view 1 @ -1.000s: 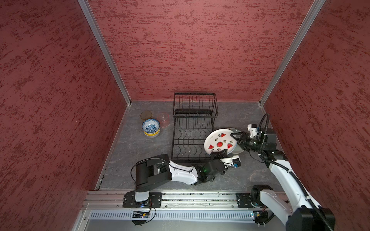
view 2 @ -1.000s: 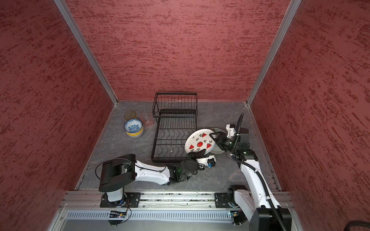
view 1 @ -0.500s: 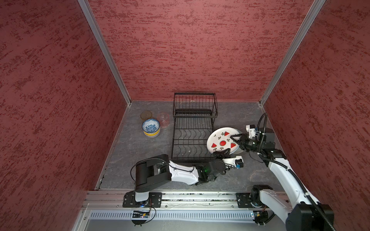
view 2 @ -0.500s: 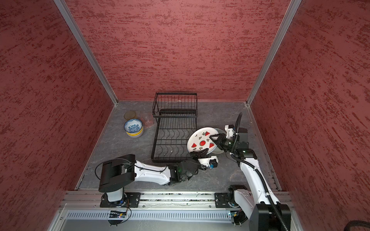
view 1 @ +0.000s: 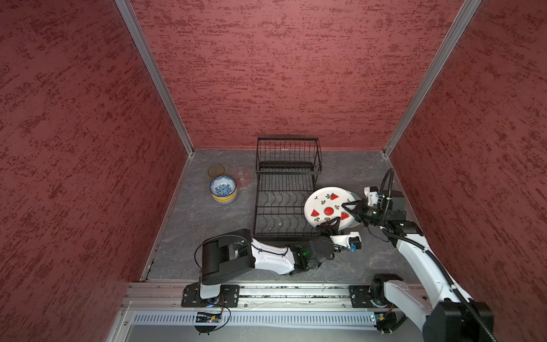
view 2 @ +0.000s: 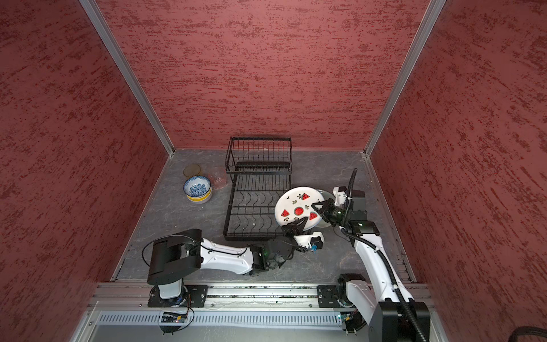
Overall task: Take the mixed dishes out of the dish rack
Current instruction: 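Close the right gripper on the watermelon plate's rim while the left gripper holds it, then lower the plate onto the green plates with the right gripper while the left withdraws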
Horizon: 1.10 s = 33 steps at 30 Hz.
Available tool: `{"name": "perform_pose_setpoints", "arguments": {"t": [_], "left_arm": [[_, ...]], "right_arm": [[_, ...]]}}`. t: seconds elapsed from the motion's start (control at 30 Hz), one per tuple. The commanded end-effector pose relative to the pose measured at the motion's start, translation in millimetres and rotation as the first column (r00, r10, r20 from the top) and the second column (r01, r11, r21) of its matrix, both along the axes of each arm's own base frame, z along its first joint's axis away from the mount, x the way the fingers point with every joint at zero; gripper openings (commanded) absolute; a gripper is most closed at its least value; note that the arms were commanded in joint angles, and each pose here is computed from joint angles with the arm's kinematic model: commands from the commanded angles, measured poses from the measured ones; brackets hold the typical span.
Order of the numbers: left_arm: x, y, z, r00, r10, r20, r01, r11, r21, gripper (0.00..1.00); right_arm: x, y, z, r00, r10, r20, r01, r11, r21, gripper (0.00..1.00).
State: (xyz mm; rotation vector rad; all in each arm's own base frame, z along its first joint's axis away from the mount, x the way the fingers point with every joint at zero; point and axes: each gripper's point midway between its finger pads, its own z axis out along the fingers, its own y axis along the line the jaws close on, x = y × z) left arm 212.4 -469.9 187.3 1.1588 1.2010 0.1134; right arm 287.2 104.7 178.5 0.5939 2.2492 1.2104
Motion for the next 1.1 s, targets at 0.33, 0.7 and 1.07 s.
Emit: {"name": "perform_pose_setpoints", "arguments": {"t": [0.33,0.7,1.07], "left_arm": [[3.0,24.0,38.2,0.998,0.049,-0.045,-0.056,0.98,-0.19,1.0],[5.4,66.4,57.1,0.988,0.061,-0.139,-0.098,0.955,-0.278,1.0],[16.9,143.4,85.8,0.958,0.07,-0.28,-0.194,0.875,-0.444,1.0]], "right_arm": [[17.7,-11.0,35.8,0.99,-0.055,0.133,0.051,0.998,0.031,0.0],[17.4,-37.2,24.7,0.982,-0.143,0.12,0.147,0.989,-0.023,0.0],[22.7,-62.8,2.1,0.97,-0.228,0.087,0.23,0.973,-0.015,0.0]]}}
